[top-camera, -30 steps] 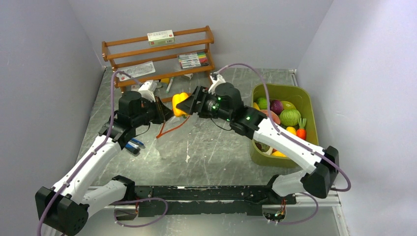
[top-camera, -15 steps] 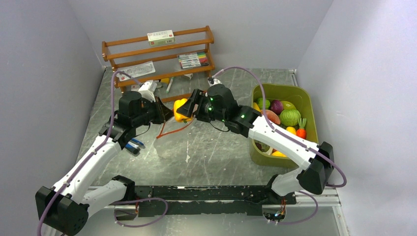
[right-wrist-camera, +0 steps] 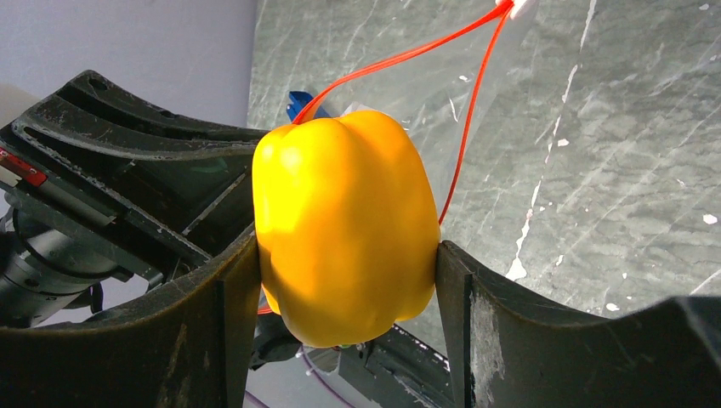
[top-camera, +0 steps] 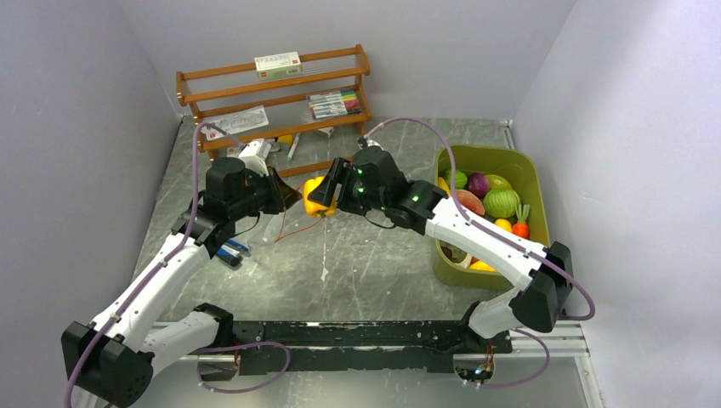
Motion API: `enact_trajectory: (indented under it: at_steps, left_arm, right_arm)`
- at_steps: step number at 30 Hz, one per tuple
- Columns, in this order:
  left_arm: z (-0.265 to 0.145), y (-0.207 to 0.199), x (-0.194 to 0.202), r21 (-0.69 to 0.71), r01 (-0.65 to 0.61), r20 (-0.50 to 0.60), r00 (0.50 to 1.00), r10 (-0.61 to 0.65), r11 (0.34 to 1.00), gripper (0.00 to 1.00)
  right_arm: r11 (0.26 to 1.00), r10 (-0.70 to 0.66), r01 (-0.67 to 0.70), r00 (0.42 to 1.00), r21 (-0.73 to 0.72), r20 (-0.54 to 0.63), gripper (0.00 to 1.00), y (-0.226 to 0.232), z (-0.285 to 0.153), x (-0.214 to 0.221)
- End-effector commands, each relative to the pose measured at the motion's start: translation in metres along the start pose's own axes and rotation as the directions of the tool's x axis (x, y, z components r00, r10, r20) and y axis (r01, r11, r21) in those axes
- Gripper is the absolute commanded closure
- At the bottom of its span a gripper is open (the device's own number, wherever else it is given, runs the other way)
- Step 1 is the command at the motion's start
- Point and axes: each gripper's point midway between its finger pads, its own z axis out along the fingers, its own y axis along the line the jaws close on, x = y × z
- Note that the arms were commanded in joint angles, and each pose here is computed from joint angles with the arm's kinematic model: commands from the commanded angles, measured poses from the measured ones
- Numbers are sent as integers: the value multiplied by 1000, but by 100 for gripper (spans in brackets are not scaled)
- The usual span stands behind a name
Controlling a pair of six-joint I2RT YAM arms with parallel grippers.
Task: Place the food in the zip-top bag and seal the zipper
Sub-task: Place the fake vegetable in the zipper food storage bag.
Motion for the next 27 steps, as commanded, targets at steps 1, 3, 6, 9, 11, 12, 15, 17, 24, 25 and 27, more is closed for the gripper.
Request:
enact_trajectory:
  at_steps: [1, 3, 6, 9, 11, 12, 15, 17, 24, 25, 27]
  left_arm:
    - [0, -2, -4, 4, -15, 22, 1000, 15, 1000, 93]
    - [-1, -4, -6, 10, -12, 26, 1000, 12, 1000, 93]
    - [-2, -5, -8, 12, -12, 32, 999, 12, 1000, 93]
    - [-2, -4, -7, 9, -12, 30, 999, 12, 1000, 93]
    - [-2, -4, -6, 10, -11, 28, 1000, 11, 1000, 93]
    - [-2, -4, -6, 11, -10, 28, 1000, 9, 1000, 93]
    - [-3, -4, -5, 10, -10, 27, 1000, 10, 1000, 93]
    - [-3, -4, -6, 8, -11, 30, 999, 10, 1000, 93]
    - [-2, -5, -7, 14, -12, 33, 999, 11, 1000, 93]
    - [-2, -6, -7, 15, -12, 30, 999, 12, 1000, 93]
    - [-2, -6, -8, 15, -14, 32, 999, 14, 1000, 93]
  right_arm:
    - [1000, 18, -18, 1000, -25, 4, 37, 9, 2, -1]
    - [999, 30, -30, 1000, -33, -7, 37, 10, 5, 3]
    - [999, 39, -39, 999, -27, -19, 28, 10, 9, 6]
    - [999, 42, -42, 999, -22, -9, 22, 10, 8, 5]
    - [999, 42, -42, 999, -23, -4, 13, 11, 6, 4]
    - [999, 42, -42, 999, -25, -1, 12, 12, 6, 2]
    - [998, 44, -44, 999, -34, 5, 12, 15, 3, 1]
    - [999, 42, -41, 999, -35, 11, 12, 15, 0, -1]
    - [999, 33, -32, 999, -21, 34, 22, 9, -9, -3]
    - [999, 29, -28, 999, -23, 36, 24, 8, -11, -3]
    - [1000, 23, -22, 999, -22, 44, 27, 7, -14, -4]
